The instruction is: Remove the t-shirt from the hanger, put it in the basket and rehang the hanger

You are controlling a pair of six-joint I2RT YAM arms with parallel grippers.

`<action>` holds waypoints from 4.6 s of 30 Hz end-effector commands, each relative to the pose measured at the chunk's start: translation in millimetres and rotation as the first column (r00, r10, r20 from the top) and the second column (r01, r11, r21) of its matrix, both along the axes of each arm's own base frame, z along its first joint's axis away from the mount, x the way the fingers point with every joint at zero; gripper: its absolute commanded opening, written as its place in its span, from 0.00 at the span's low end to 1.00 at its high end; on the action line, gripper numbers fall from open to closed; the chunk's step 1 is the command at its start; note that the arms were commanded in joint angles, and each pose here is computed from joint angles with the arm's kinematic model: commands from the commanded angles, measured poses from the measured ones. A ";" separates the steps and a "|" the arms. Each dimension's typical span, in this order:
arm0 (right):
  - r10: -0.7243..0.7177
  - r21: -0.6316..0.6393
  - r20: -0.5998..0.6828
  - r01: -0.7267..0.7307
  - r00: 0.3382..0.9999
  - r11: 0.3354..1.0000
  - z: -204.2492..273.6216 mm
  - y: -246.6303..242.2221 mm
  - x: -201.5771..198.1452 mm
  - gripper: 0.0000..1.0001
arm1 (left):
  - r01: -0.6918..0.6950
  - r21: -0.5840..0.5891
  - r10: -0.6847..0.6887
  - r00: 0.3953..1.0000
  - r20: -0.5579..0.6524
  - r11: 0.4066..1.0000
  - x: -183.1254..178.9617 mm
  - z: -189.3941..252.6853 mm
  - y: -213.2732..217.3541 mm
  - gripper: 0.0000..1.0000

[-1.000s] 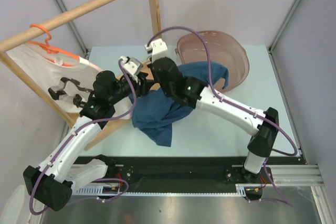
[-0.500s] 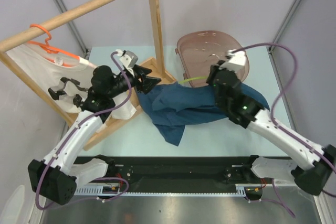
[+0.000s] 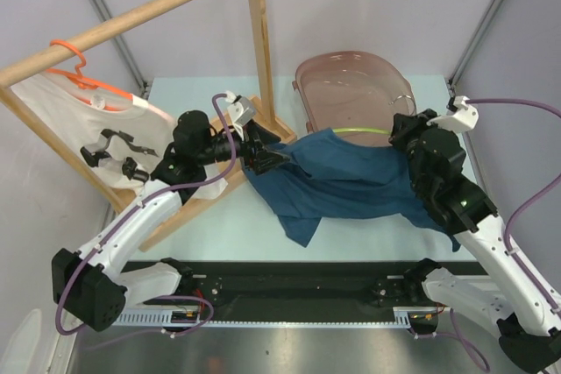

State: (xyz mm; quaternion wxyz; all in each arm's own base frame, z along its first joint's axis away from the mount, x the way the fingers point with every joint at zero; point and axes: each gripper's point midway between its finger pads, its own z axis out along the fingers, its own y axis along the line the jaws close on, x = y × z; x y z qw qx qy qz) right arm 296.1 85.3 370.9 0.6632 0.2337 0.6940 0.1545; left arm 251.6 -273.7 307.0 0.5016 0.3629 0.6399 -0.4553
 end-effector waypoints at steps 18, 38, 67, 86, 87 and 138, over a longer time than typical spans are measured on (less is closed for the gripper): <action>-0.001 0.155 0.110 -0.016 0.994 0.988 33.7 -22.7 -22.1 0.00 | 0.027 0.100 -0.014 0.991 -0.136 0.995 15.3 -23.0 -19.0 0.31; -0.250 0.295 0.030 0.230 0.968 0.927 -2.8 -62.8 -28.2 0.00 | -0.651 -0.009 0.650 0.757 0.061 0.759 64.8 26.6 83.7 0.01; -0.451 0.711 0.062 0.277 0.890 0.646 -40.1 -100.1 -52.0 0.00 | -0.622 -0.008 0.621 0.782 0.058 0.783 64.4 20.7 77.0 0.00; 0.156 0.721 0.416 -0.429 0.896 0.544 68.0 57.9 38.8 0.00 | -0.265 0.089 0.273 0.957 -0.097 0.960 46.6 -17.3 4.5 0.00; 0.150 0.723 0.434 -0.443 0.888 0.529 74.1 57.3 37.9 0.00 | -0.266 0.106 0.278 0.954 -0.114 0.958 49.2 -22.9 3.4 0.00; 0.500 -0.272 -0.064 -0.497 0.864 0.824 -4.8 37.3 -29.0 0.00 | 0.151 -0.112 -0.142 0.987 0.078 0.982 -42.1 39.2 -26.3 1.00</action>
